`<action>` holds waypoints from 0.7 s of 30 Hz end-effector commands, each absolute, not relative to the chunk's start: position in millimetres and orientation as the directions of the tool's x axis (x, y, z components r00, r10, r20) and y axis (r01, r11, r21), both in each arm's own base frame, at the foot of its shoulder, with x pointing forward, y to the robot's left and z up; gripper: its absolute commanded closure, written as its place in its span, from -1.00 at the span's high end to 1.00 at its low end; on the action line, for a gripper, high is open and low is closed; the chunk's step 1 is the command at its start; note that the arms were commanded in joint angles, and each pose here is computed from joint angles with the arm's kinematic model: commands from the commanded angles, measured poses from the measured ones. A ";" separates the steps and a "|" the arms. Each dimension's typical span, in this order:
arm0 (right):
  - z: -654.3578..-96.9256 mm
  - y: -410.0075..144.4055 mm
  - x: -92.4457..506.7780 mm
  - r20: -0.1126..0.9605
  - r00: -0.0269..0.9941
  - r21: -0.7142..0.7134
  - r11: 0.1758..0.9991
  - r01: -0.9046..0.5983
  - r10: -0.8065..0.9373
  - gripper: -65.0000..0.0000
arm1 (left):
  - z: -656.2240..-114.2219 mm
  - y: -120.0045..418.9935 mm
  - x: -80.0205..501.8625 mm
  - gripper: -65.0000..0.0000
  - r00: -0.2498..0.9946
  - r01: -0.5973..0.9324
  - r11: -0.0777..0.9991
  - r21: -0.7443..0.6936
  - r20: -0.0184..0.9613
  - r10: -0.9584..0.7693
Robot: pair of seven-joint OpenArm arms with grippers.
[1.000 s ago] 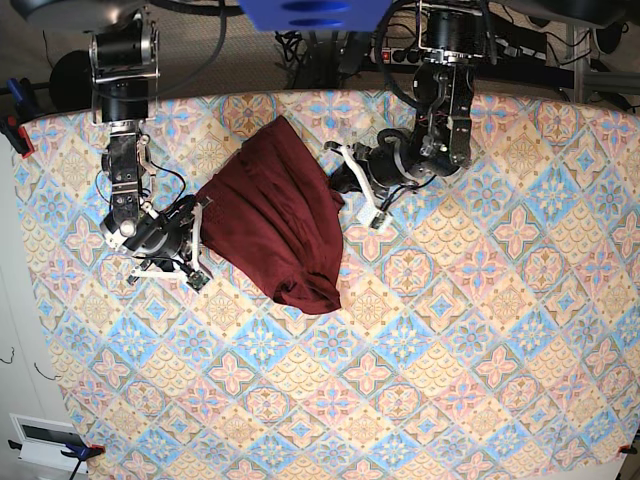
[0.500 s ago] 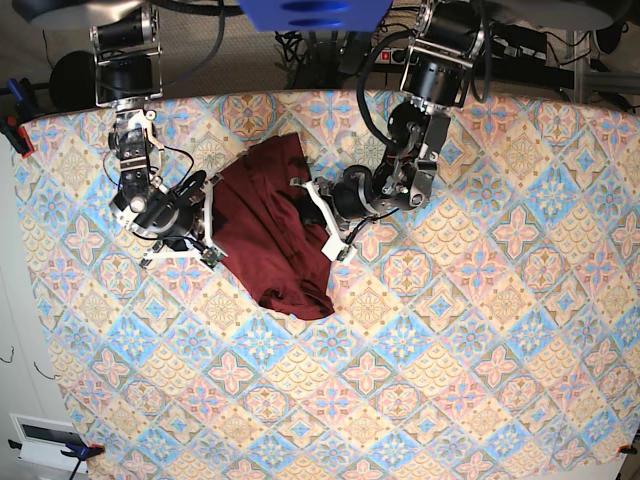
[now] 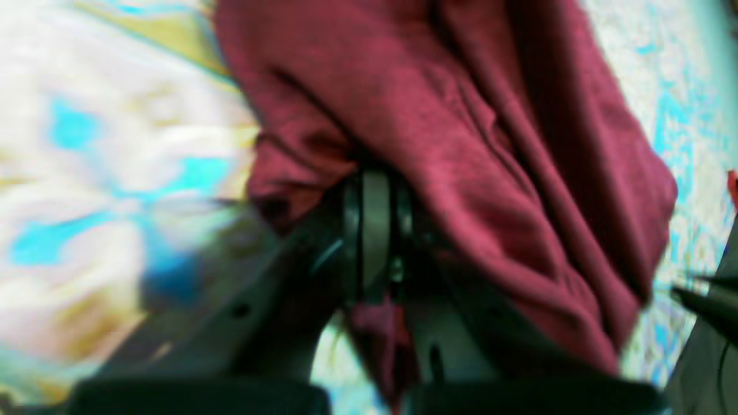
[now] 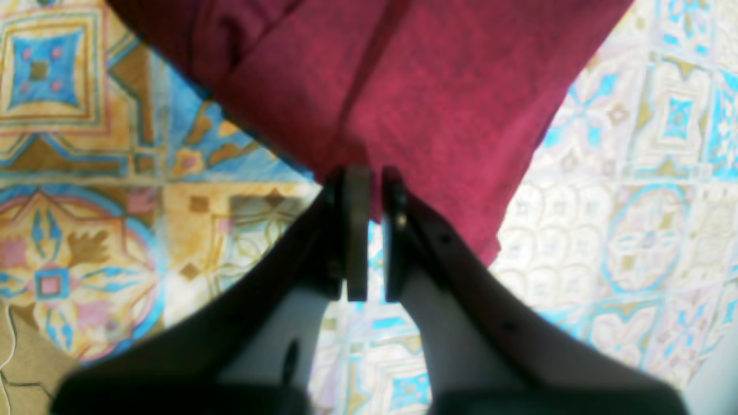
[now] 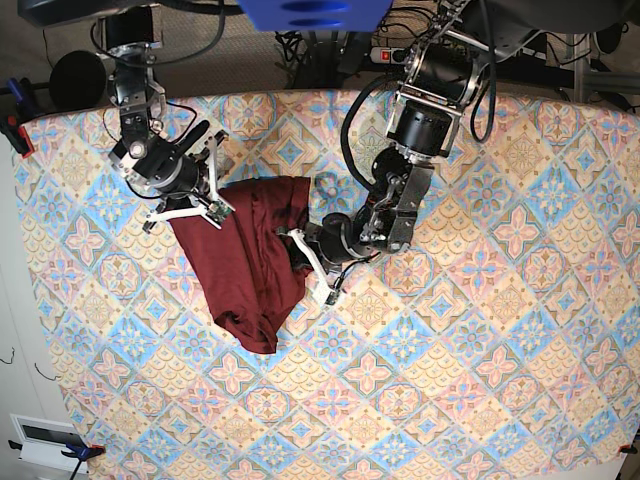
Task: Layout the t-shirt on the table in an organized manner, then fold the t-shirt properly
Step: 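Release the shirt with the left gripper and lift it away, then drag the maroon shirt bundle with the right gripper toward the table edge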
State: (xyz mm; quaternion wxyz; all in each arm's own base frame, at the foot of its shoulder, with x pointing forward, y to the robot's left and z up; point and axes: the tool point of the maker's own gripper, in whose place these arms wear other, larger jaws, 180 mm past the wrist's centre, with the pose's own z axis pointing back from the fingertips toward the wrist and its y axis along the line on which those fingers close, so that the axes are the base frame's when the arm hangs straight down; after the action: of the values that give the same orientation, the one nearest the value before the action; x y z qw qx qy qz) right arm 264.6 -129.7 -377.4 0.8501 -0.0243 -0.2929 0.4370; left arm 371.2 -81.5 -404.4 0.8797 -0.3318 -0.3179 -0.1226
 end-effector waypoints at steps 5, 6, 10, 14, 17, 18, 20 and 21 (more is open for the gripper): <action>-352.8 -84.7 286.0 0.560 0.317 -0.325 0.555 -0.766 0.765 -0.88 | -359.6 -5.7 386.4 -1.00 0.671 0.331 0.801 -0.499 0.721 0.172; -351.6 -77.8 286.6 0.569 0.310 -0.320 0.552 -0.770 0.762 -0.88 | -357.8 8.8 384.0 -1.00 0.664 0.315 0.815 -0.487 0.726 0.177; -344.5 -57.5 294.5 0.599 0.276 -0.318 0.539 -0.780 0.752 -0.88 | -361.1 55.2 362.0 -1.00 0.663 0.261 0.839 -0.478 0.720 0.204; -340.6 -35.8 313.9 0.629 0.262 -0.301 0.541 -0.786 0.732 -0.88 | -366.1 90.1 338.1 -1.00 0.666 0.205 0.836 -0.510 0.698 0.262; -365.0 -27.7 317.7 0.618 0.326 -0.225 0.558 -0.799 0.716 -0.88 | -367.4 107.8 325.1 -1.00 0.666 0.172 0.828 -0.533 0.683 0.301; -374.2 -27.2 317.8 0.607 0.348 -0.202 0.562 -0.802 0.714 -0.88 | -368.1 110.6 321.7 -1.00 0.667 0.165 0.825 -0.540 0.677 0.310; -390.0 -27.2 318.7 0.584 0.386 -0.163 0.569 -0.806 0.714 -0.88 | -367.1 115.4 318.2 -1.00 0.664 0.154 0.820 -0.551 0.673 0.327; -398.3 -27.4 317.5 0.572 0.404 -0.142 0.571 -0.808 0.714 -0.88 | -365.4 116.7 318.3 -1.00 0.660 0.152 0.819 -0.554 0.674 0.333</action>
State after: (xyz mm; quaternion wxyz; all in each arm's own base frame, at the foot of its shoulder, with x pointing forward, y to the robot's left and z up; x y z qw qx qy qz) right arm 299.5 -30.3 -417.7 0.8432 0.0829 -0.2665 0.4594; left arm 309.7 118.8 -381.2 0.8749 -0.2866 -0.3859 0.0588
